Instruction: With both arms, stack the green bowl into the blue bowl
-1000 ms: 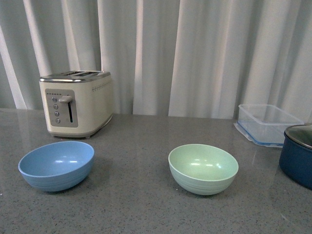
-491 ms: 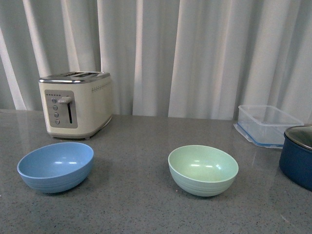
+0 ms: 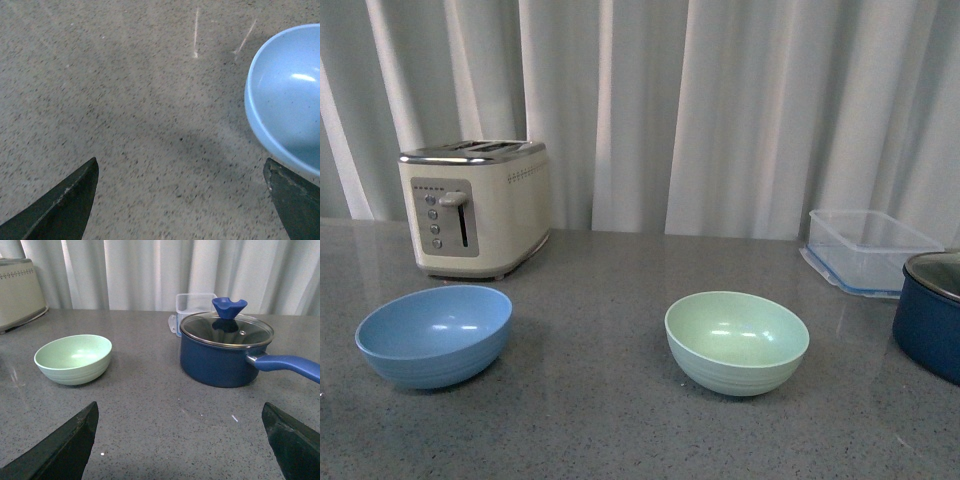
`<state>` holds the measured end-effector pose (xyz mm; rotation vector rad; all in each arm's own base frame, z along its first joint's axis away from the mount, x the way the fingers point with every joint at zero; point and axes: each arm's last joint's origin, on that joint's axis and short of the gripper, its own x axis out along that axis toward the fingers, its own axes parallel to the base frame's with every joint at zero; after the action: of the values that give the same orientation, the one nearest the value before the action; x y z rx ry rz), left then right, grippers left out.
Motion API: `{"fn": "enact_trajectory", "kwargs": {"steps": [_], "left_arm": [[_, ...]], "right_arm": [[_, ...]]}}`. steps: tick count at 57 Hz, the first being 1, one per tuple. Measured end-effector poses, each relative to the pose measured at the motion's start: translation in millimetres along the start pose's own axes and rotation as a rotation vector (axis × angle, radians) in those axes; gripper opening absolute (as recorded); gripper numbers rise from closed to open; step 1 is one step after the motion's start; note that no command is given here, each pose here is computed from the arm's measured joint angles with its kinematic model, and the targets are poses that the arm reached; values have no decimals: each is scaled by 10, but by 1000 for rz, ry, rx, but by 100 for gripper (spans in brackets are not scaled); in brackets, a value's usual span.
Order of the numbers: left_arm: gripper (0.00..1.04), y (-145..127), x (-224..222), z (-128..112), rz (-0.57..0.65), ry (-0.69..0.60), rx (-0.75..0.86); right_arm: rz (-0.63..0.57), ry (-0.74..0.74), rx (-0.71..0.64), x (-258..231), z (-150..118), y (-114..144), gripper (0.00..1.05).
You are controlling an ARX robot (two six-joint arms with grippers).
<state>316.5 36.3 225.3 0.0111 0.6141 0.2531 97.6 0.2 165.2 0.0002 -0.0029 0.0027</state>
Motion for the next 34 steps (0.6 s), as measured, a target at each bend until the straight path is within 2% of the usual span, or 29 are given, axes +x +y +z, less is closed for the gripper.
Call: {"fn": "enact_trajectory", "kwargs": {"steps": [14,34], "left_arm": [[98,-163,343,135,-4,12,11],[98,-377,749,108,-21,65,17]], "right_arm": [[0,0,0,0,0,0,95],[0,0,0,0,0,0,95]]}}
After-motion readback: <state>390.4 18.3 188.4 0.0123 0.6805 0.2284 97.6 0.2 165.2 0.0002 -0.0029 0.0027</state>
